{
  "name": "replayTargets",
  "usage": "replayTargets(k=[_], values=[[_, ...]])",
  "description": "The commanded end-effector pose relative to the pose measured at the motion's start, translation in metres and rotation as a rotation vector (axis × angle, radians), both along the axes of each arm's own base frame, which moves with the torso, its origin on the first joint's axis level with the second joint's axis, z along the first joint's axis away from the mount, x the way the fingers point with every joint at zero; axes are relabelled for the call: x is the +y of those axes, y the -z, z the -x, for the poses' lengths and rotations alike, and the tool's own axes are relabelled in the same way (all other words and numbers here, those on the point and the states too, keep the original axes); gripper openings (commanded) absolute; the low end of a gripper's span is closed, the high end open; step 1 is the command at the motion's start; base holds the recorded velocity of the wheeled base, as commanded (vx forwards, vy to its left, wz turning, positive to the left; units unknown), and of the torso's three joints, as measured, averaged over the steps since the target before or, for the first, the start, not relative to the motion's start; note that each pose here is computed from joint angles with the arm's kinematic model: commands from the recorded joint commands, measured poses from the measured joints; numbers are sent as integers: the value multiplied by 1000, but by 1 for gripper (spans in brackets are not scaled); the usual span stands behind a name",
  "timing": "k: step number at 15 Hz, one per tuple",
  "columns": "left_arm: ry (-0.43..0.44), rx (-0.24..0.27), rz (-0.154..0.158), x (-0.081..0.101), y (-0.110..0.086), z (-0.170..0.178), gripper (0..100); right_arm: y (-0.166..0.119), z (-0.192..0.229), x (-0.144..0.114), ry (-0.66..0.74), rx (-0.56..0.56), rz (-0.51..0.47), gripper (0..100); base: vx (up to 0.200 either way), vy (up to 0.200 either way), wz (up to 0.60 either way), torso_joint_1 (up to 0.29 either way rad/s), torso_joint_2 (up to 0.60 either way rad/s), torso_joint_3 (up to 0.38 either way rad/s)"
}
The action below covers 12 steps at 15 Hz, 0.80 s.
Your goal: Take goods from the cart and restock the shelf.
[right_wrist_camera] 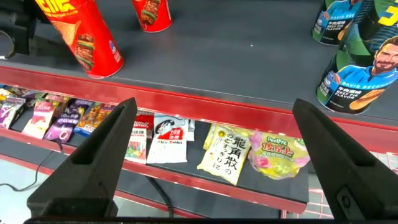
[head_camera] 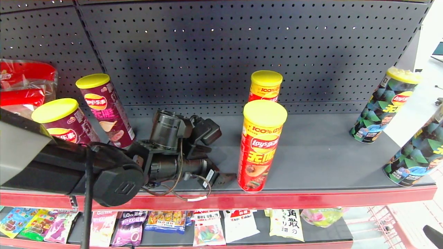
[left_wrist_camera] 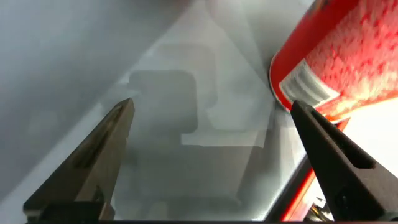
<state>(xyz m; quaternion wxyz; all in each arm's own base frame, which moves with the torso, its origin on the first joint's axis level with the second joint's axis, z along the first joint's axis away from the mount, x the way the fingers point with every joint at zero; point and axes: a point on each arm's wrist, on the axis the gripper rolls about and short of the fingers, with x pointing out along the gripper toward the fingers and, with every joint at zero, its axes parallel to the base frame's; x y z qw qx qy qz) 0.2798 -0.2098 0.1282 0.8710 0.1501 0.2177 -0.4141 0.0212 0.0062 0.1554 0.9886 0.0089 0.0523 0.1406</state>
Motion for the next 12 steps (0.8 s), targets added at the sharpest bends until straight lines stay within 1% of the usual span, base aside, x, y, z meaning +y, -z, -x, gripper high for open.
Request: replayTargets(k=[1, 4, 8, 12], values=[[0, 2, -3, 3, -1, 4, 100, 0, -1, 0, -1, 6, 1, 100, 0, 0, 0, 0, 0, 0], [13, -6, 7, 1, -5, 6, 100, -1, -1, 0, -4, 3, 0, 100, 0, 0, 0, 0, 0, 0], [31, 0, 5, -6, -1, 7, 100, -3, -1, 0, -2, -1, -2, 100, 0, 0, 0, 0, 0, 0], [32, -4, 9, -10, -1, 3, 100, -3, -1, 0, 0, -3, -2, 100, 0, 0, 0, 0, 0, 0]])
